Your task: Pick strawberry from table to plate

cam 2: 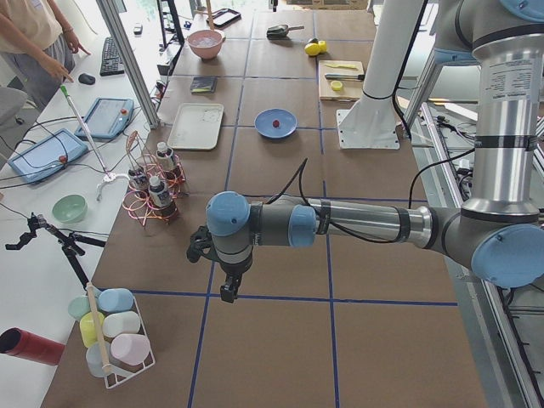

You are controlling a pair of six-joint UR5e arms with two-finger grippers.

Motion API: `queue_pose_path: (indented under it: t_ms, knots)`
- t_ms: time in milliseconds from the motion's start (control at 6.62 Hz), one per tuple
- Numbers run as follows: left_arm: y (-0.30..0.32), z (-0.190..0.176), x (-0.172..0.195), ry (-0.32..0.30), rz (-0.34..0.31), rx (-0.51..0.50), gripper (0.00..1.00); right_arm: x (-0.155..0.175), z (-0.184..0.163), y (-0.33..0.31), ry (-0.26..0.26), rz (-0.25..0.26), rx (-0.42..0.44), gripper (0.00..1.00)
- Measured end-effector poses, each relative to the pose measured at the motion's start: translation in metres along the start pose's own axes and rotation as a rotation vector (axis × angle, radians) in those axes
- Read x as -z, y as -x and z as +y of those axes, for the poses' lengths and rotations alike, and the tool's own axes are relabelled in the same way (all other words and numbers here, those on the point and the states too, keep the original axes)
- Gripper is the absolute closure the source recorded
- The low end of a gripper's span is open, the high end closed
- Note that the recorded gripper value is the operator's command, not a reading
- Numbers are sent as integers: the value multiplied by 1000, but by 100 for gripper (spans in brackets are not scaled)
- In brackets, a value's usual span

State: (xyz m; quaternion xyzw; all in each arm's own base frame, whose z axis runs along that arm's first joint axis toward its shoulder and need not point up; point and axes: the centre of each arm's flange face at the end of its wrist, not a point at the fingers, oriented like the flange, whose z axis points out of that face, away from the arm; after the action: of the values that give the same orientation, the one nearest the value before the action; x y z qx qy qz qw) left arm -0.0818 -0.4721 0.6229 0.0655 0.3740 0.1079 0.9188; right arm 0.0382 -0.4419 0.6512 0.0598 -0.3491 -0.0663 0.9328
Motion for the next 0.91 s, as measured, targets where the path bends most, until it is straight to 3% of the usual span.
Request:
queue_pose_path:
  t_ms: [906]
  knots:
    - [0, 3, 0, 1, -1, 3, 0, 0, 1, 1, -1, -8, 3, 0]
